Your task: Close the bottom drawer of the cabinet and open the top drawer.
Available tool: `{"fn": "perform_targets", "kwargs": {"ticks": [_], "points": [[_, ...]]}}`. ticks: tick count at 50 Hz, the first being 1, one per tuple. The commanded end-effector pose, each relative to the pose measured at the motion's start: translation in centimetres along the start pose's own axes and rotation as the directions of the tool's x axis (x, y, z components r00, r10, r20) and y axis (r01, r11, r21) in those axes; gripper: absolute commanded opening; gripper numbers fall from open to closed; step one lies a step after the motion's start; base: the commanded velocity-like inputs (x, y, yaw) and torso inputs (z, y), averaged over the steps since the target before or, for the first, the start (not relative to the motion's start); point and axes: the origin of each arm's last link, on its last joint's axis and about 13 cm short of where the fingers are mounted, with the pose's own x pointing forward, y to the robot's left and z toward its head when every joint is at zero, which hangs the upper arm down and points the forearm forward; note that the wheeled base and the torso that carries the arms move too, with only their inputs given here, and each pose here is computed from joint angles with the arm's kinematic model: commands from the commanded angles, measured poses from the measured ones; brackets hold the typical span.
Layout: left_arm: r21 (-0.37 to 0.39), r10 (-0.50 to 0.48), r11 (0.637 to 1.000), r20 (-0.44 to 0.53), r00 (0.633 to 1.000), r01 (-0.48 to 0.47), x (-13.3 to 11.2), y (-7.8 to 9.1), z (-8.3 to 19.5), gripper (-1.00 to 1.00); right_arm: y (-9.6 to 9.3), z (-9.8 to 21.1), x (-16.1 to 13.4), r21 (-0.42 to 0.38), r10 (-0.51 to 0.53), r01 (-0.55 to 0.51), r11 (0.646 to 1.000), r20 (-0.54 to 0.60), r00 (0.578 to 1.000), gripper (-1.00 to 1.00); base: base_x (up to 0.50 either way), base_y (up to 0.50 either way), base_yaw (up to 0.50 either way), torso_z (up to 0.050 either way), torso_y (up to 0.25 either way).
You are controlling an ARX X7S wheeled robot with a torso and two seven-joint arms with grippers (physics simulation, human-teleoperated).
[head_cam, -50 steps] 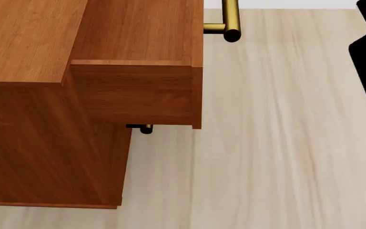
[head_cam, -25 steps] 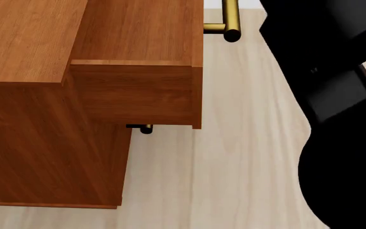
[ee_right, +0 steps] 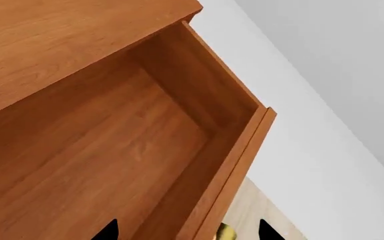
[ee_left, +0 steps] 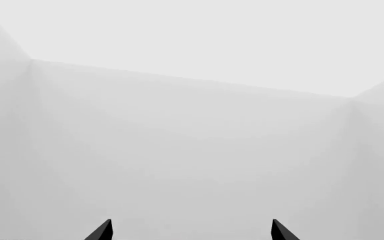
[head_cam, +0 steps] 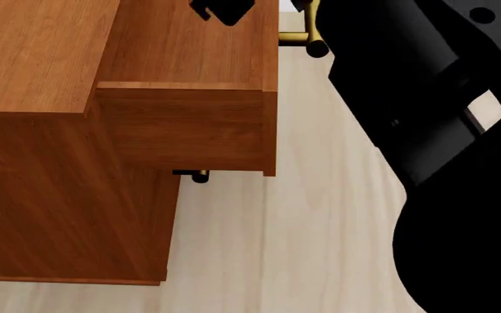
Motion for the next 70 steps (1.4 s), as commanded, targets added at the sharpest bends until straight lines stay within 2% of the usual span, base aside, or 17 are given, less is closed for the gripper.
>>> {"fn": "perform_targets", "kwargs": {"ticks": [1, 28, 46, 70], "points": [[0.001, 0.007, 1.000, -0.003, 1.000, -0.007, -0.1, 0.2, -0.1, 1.00, 0.1, -0.7, 0.4, -0.047, -0.009, 0.005, 0.999, -0.073, 0.997, 1.00, 0.00, 0.00, 0.00, 0.000, 0.000], [0.003, 0.011, 1.000, 0.000, 1.000, -0.011, -0.2, 0.4, -0.1, 1.00, -0.7, -2.1, 0.7, -0.030, -0.014, 0.009, 1.000, -0.160, 0.987, 1.00, 0.00, 0.00, 0.00, 0.000, -0.001], [-0.002, 0.011, 1.000, 0.005, 1.000, -0.011, -0.2, 0.4, -0.1, 1.00, -2.6, -2.8, -0.3, 0.024, -0.060, 0.067, 0.997, -0.212, 0.975, 1.00, 0.00, 0.00, 0.00, 0.000, -0.002], [-0.009, 0.014, 1.000, 0.006, 1.000, -0.014, -0.2, 0.4, 0.1, 1.00, -4.8, -4.4, -1.3, 0.035, -0.140, 0.158, 0.987, -0.309, 0.941, 1.00, 0.00, 0.00, 0.00, 0.000, -0.001]]}}
